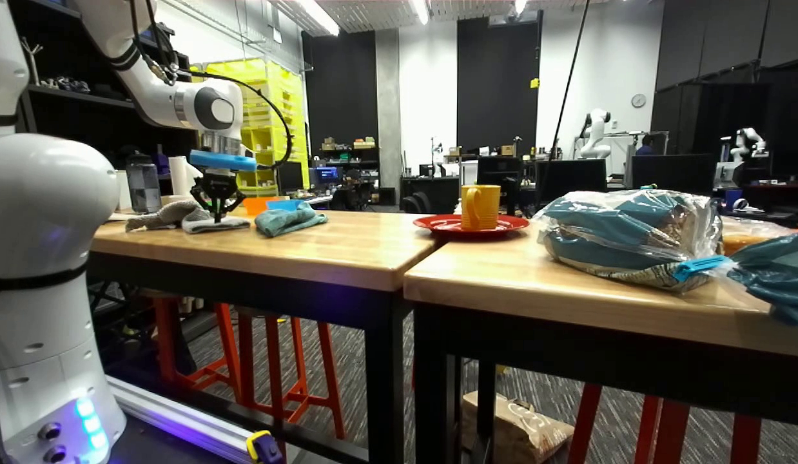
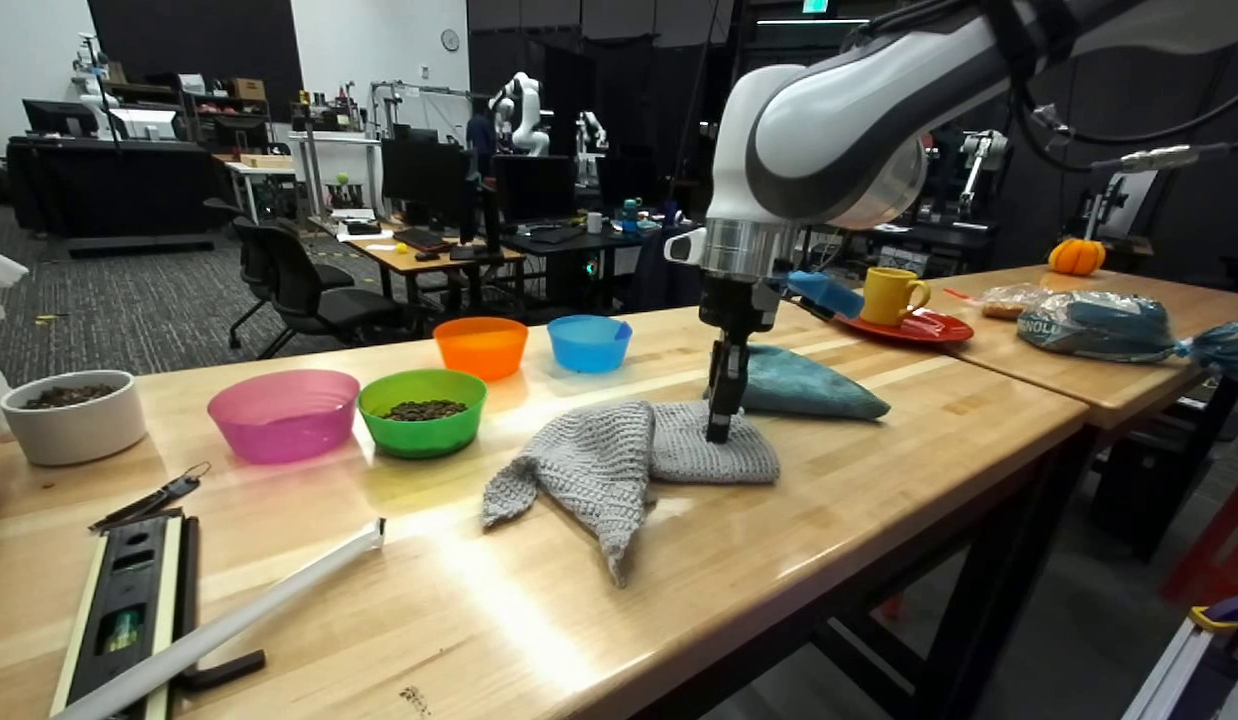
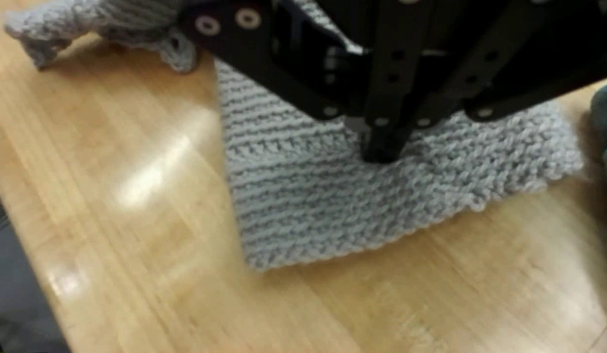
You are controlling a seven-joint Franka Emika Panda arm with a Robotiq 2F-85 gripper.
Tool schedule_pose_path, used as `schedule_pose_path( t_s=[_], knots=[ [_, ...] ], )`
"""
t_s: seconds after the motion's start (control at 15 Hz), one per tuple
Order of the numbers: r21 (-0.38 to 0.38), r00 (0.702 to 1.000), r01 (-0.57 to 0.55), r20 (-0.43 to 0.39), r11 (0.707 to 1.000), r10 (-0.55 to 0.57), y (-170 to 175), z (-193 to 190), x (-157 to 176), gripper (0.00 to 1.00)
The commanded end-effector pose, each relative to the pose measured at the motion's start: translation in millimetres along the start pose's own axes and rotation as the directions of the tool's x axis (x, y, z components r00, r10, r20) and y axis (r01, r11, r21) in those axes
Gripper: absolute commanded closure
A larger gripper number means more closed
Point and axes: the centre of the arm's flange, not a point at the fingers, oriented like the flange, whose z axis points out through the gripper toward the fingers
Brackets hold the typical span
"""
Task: Unfold the grey cotton material
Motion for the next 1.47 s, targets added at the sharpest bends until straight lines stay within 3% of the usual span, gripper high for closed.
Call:
schedule_pose_path(
  t_s=[0.0,0.33,0.87,1.13,1.33,1.4],
  knots=[
    [0.031,0.997,0.001,0.075,1.0,-0.004,-18,6,-25,1.0],
    [0.044,0.986,-0.026,0.163,0.999,0.018,-14,8,-68,1.0],
    [-0.003,0.966,-0.099,0.239,0.995,0.096,18,3,-136,1.0],
    [-0.027,0.964,-0.106,0.243,0.994,0.109,25,-3,-149,1.0],
    [-0.057,0.974,-0.102,0.199,0.993,0.111,24,-14,-146,1.0],
    [-0.067,0.977,-0.099,0.185,0.993,0.11,23,-20,-144,0.74]
  ],
)
